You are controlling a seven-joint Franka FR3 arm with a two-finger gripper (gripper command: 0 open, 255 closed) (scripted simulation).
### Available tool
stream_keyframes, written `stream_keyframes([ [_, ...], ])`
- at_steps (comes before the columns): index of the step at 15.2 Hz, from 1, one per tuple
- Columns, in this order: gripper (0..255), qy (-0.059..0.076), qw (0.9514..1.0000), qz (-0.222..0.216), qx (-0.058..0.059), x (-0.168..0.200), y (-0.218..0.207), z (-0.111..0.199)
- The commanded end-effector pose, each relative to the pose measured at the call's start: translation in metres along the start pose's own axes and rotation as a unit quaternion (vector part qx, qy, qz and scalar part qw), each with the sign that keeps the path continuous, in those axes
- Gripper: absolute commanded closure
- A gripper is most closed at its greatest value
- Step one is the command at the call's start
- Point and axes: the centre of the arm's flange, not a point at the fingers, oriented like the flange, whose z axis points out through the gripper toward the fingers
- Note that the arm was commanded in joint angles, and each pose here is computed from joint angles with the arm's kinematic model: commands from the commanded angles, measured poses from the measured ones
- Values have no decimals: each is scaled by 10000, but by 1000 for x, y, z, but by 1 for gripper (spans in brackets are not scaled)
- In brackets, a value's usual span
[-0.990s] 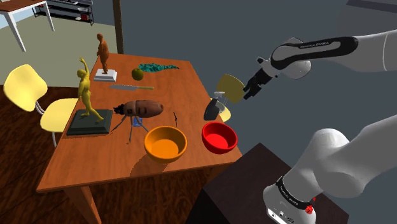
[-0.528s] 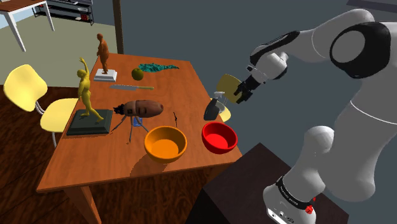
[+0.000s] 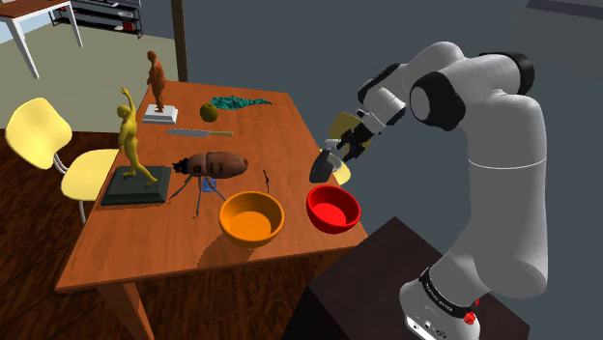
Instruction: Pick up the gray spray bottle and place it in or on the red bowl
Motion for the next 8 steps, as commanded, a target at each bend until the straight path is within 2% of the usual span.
stream_keyframes([
  [1,0,118,9996,-241,124,-7,19,25],
  [3,0,199,9985,-453,225,-10,35,45],
  [8,0,199,9985,-453,225,-9,34,71],
])
